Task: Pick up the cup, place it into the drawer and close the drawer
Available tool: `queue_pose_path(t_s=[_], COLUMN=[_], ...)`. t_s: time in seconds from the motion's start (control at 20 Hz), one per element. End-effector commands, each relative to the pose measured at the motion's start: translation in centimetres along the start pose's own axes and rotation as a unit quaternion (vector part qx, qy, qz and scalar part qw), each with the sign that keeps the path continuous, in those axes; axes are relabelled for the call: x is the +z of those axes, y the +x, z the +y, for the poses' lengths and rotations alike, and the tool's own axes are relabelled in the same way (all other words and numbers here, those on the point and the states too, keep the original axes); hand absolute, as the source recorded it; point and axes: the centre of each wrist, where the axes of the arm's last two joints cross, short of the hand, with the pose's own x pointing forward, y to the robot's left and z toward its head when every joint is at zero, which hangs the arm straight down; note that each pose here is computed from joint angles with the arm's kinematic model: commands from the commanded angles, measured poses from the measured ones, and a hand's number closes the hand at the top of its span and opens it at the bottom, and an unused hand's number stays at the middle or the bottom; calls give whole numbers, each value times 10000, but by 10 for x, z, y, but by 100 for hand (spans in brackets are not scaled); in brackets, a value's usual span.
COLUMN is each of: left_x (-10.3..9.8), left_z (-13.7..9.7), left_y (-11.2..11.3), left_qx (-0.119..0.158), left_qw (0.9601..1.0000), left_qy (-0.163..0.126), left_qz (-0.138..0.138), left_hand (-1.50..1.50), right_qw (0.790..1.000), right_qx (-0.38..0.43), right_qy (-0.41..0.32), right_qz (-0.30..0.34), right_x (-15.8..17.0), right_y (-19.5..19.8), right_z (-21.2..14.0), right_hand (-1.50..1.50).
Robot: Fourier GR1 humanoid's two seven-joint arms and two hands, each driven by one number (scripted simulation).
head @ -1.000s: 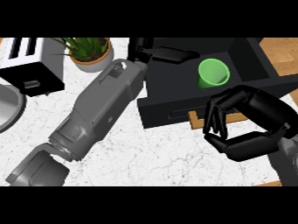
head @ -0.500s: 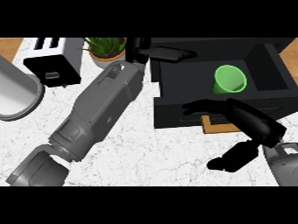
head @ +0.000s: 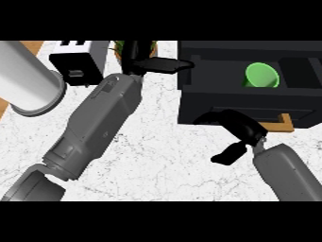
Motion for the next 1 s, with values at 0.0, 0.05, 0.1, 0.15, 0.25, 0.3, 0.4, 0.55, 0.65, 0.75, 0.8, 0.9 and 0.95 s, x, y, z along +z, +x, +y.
queue_pose_path(t_s=[0.0,0.05,0.1,0.15,0.25,0.3,0.4,0.55,0.65,0.75,0.8,0.9,0.95], left_x=[17,3,9,7,14,21,22,25,31,27,34,37,37], left_z=[14,22,38,17,29,48,58,61,54,71,66,82,77], left_y=[-12,5,1,2,-1,-8,-3,-2,-6,3,-5,-3,-5], left_qx=[101,157,161,204,257,259,248,287,326,268,312,249,215], left_qw=[9999,9999,9999,9998,9996,9997,9996,9996,9992,9994,9992,9995,9992], left_qy=[66,6,5,-27,-43,1,-122,-66,-203,-216,-243,-177,-295], left_qz=[-47,-38,-26,-24,-45,-44,9,-22,63,22,78,50,140], left_hand=[-150,-150,-150,-150,-150,-150,-150,-150,-150,-150,-150,-150,-150], right_qw=[9991,9991,9991,9990,9975,9972,9943,9872,9823,9771,9756,9738,9720], right_qx=[182,106,101,98,-36,-124,-106,-268,-284,-284,-391,-418,-460], right_qy=[90,-7,-92,-239,-685,-731,-1051,-1569,-1846,-2097,-2144,-2227,-2296], right_qz=[365,412,394,353,141,45,128,34,109,209,251,205,211], right_x=[-21,-32,-26,-30,-36,-35,-36,-32,-30,-22,-25,-18,-18], right_y=[-35,-35,-50,-54,-49,-53,-57,-54,-58,-57,-52,-49,-50], right_z=[13,-1,7,0,-30,-42,-51,-91,-97,-121,-127,-145,-144], right_hand=[150,150,150,150,150,150,150,150,150,150,150,150,150])
